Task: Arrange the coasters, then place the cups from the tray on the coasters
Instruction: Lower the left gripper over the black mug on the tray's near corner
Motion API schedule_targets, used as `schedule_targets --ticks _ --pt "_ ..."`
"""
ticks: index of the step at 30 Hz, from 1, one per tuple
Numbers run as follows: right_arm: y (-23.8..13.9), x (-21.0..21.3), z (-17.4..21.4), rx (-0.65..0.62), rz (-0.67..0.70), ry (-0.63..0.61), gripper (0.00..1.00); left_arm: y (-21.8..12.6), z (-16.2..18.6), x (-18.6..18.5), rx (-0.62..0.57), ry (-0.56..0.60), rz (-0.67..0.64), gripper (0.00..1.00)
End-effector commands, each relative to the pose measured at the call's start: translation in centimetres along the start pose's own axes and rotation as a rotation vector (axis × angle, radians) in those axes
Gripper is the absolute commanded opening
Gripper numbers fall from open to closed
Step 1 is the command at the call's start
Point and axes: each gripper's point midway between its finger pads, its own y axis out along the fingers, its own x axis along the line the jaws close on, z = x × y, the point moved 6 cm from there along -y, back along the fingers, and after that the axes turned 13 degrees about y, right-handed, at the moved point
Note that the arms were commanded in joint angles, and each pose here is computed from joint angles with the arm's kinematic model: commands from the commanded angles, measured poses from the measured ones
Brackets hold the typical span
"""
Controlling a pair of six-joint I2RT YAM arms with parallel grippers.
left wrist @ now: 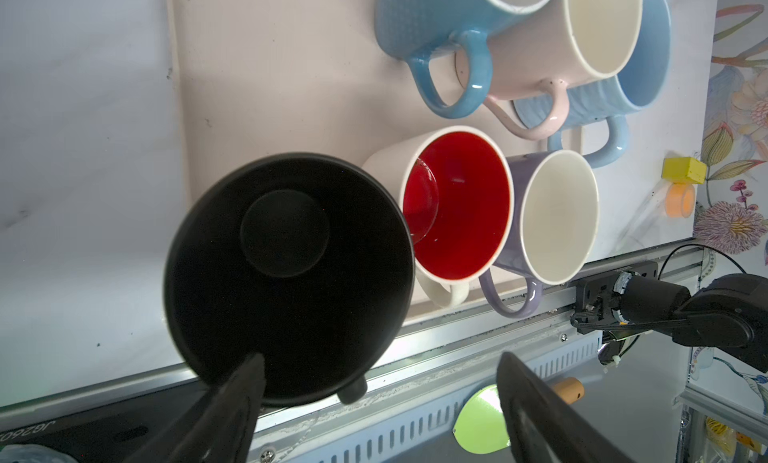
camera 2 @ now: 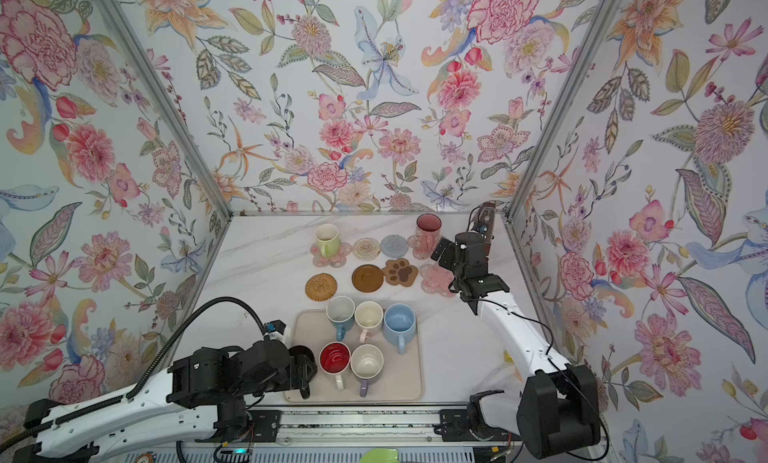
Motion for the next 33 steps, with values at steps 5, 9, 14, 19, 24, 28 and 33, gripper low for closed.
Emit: schedule_targets --ticks 5,9,14,19,24,28,33 --pt "0.1 -0.5 0.8 0.013 0.033 -0.002 0.99 0.8 1.6 1.7 0.059 0.018 -0.096 0.86" --pt "0.0 -0.4 0.8 0.007 0.028 -0.002 0.99 0.0 0.7 1.5 0.019 0.038 -0.111 0.86" --pt "0.3 -0.2 0.8 0.014 0.020 -0.001 0.99 -1.3 -1.0 0.9 -0.056 0.071 -0.144 0.89" --pt "0.3 -0.1 0.8 0.017 0.017 -0.007 0.99 -1.3 -1.6 0.4 -0.077 0.079 -0.149 0.90" --pt "0.3 -0.2 0.8 0.015 0.021 -0.009 0.99 -2.2 -1.8 0.1 -0.084 0.034 -0.122 0.88" --pt "0.4 -0.2 0.9 0.020 0.021 -0.015 0.99 -2.5 -1.2 -0.1 -0.008 -0.005 -0.123 0.86" --pt "0.7 -0.3 1.0 0.024 0.022 -0.024 0.99 -4.3 -2.0 -0.5 0.008 -0.015 -0.175 0.85"
